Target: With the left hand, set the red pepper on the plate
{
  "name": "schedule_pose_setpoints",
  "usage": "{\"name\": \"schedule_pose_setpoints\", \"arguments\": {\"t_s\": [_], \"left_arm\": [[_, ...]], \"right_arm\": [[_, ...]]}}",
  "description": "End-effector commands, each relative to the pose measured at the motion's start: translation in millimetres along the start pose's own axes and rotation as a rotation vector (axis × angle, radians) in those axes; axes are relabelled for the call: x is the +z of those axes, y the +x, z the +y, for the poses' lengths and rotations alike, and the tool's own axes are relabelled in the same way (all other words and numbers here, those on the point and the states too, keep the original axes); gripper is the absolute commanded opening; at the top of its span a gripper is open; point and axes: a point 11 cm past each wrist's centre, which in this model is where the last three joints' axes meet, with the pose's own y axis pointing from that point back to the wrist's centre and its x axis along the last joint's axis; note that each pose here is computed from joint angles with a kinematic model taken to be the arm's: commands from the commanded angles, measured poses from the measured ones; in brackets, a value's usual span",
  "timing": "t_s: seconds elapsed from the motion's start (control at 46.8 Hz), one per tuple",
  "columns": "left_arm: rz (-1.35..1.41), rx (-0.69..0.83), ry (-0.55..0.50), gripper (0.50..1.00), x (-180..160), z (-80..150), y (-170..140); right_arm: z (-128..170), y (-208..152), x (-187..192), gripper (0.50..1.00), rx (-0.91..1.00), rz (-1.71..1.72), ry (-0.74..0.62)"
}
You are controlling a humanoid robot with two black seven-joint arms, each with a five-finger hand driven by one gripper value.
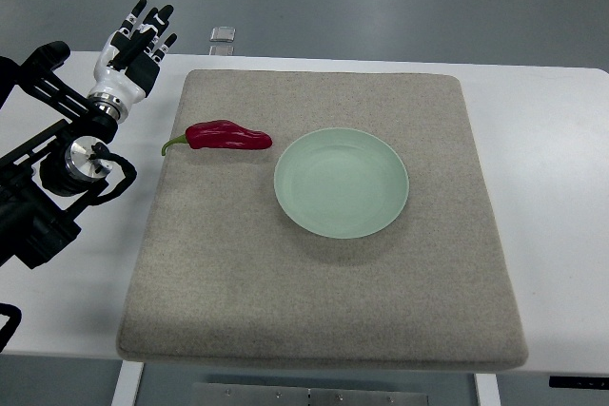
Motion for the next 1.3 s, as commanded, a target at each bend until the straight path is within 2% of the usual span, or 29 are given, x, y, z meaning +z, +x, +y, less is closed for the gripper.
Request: {"name": "schedule_pose_setpoints", "arguments": {"t_s": [0.0, 0.856, 1.112, 1.283], "left_arm": [[0.001, -0.002, 0.0, 0.999, 0, 0, 0], [-0.038, 0.011, 0.016, 0.996, -5, -5, 2], [-0.038, -0.071, 0.04, 0.999, -11, -4, -2], [-0.035, -0.072, 0.038, 0.999, -10, -4, -1]], "right_arm": [[0, 0, -1, 0.928, -0.001, 0.0, 0.001], [0, 0, 0, 0.928, 0.001, 0.0, 0.0], [0, 0, 0, 0.928, 0.001, 0.0, 0.0], [0, 0, -1, 0.928, 0.001, 0.0, 0.001]]}}
